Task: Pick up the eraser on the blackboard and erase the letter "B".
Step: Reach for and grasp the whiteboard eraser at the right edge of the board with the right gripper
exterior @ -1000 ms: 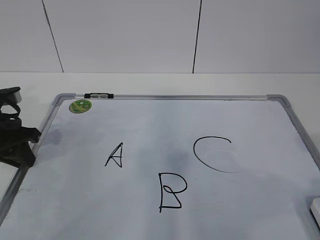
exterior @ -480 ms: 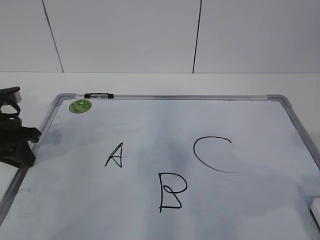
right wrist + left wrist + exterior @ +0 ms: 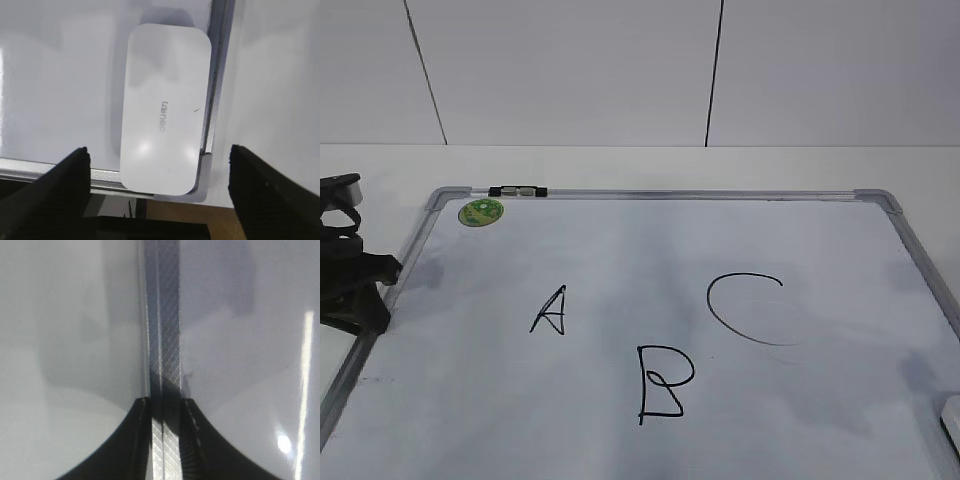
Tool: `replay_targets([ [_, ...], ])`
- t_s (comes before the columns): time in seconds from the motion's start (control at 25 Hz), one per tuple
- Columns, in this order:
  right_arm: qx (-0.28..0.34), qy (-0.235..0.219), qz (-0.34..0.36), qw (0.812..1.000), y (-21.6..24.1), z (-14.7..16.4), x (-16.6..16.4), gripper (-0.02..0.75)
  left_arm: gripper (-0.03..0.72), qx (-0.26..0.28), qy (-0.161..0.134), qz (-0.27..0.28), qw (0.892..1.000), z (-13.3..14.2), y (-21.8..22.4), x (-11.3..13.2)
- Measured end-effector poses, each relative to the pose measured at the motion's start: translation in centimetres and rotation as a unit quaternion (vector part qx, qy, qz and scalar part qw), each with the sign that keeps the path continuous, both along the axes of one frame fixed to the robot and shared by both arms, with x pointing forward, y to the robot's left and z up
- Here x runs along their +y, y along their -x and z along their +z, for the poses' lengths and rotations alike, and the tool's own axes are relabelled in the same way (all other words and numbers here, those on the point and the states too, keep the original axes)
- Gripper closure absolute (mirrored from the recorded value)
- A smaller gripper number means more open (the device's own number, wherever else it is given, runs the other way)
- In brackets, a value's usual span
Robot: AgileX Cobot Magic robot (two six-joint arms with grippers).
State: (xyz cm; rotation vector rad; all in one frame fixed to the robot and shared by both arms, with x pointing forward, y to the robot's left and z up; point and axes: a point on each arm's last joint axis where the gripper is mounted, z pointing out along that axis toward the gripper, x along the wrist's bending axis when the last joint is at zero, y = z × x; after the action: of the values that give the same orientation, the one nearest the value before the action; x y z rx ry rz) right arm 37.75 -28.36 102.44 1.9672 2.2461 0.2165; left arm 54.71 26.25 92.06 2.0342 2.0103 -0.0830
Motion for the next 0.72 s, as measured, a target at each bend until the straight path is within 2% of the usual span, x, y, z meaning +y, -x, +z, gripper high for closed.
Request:
replay_targets([
  [0.28, -0.007, -0.010, -0.014, 1.000, 0.0, -3.3, 0.1, 0.062, 0.568, 0.000, 0.001, 0.001, 1.000, 0.0, 0.0, 0.0],
  [0.6, -0.024, -0.010, -0.015, 1.000, -0.1, -3.7, 0.1, 0.062, 0.569, 0.000, 0.001, 0.002, 1.000, 0.0, 0.0, 0.0],
  [0.72, -0.010, -0.006, -0.016, 1.000, -0.4, -4.3, 0.1, 0.064, 0.571, 0.000, 0.001, 0.002, 1.000, 0.0, 0.0, 0.0],
])
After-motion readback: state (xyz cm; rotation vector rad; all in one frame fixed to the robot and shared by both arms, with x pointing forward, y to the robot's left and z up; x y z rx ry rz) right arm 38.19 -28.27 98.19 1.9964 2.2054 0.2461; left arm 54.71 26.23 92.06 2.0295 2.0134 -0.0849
